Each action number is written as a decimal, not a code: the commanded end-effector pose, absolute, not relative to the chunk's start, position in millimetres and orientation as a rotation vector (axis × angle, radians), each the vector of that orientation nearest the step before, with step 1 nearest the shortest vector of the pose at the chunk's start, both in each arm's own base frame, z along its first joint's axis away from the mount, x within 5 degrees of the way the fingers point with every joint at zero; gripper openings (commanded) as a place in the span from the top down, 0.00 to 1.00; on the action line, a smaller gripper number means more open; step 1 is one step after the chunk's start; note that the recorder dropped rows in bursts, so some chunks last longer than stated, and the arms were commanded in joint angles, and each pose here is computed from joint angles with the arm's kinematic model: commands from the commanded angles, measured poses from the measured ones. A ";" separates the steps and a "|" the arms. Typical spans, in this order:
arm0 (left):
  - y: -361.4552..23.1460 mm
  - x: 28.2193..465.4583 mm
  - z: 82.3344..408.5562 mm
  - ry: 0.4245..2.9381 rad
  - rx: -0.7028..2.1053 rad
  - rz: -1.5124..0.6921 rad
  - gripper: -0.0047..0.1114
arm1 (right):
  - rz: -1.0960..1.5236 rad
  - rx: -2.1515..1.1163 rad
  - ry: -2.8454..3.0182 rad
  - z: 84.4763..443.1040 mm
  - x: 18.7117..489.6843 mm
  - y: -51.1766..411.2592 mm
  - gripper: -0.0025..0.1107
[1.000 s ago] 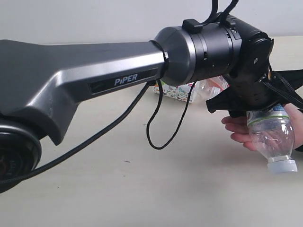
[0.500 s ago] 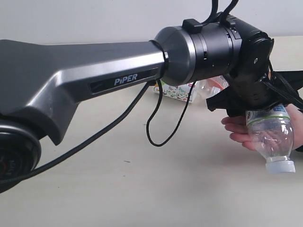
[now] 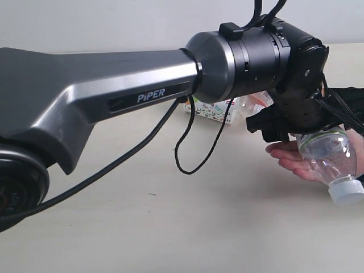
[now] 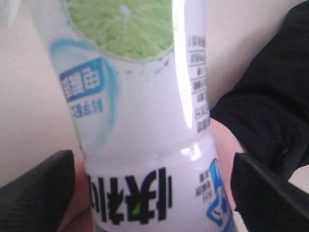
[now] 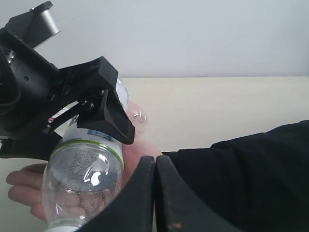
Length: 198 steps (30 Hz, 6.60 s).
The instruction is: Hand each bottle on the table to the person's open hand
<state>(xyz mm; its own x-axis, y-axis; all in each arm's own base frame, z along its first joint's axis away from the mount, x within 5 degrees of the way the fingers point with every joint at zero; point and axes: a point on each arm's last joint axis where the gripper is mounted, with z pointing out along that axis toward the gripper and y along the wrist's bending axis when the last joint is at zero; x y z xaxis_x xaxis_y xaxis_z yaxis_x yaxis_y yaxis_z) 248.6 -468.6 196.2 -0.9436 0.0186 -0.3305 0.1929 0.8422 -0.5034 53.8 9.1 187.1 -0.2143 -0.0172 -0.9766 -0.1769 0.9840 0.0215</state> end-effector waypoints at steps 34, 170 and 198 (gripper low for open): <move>-441.7 244.9 251.9 2.633 0.504 -0.627 0.23 | 0.144 -0.142 1.784 185.7 53.6 8.9 0.98; -78.6 154.6 288.0 2.198 0.291 -0.221 0.96 | 0.150 -0.142 1.730 190.5 54.5 9.4 0.98; -73.8 149.3 277.3 2.212 0.286 -0.217 0.96 | 0.287 -0.065 1.526 420.7 165.9 36.0 0.98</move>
